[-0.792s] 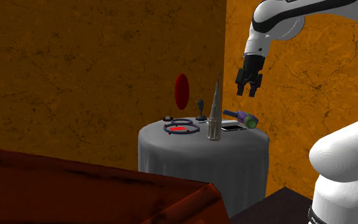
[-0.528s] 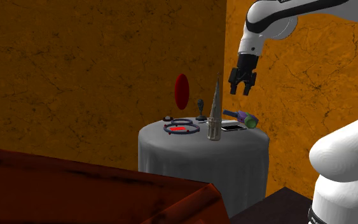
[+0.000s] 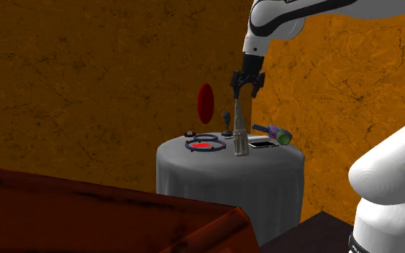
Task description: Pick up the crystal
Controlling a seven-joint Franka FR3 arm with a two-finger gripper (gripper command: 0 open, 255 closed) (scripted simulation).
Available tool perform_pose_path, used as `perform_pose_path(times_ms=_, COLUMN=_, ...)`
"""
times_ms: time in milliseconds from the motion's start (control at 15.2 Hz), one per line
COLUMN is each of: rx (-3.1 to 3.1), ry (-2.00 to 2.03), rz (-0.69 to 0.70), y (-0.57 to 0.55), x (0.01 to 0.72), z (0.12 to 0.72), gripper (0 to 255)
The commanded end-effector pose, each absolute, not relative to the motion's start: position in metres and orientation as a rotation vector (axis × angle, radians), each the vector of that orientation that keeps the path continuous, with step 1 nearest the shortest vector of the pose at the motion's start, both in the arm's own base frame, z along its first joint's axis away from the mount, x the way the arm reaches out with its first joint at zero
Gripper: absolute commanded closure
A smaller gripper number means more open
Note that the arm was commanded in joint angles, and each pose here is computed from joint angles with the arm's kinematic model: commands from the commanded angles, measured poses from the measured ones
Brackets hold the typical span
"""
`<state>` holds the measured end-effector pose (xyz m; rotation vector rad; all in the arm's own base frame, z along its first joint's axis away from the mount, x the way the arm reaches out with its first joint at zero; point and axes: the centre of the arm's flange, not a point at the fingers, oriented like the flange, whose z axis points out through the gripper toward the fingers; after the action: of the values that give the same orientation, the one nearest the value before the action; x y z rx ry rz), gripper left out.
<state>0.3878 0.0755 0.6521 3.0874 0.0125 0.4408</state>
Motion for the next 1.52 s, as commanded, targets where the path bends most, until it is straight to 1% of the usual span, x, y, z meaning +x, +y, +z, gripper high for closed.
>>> perform_pose_path(times_ms=0, rx=3.053, ry=-0.024, rz=0.492, y=0.09, x=0.405, z=0.661, gripper=0)
perform_pose_path(times_ms=924, rx=2.782, ry=-0.241, rz=0.794, y=0.203, x=0.52, z=0.717, gripper=0)
perform_pose_path(times_ms=1452, rx=2.782, ry=-0.241, rz=0.794, y=0.203, x=0.52, z=0.677, gripper=0)
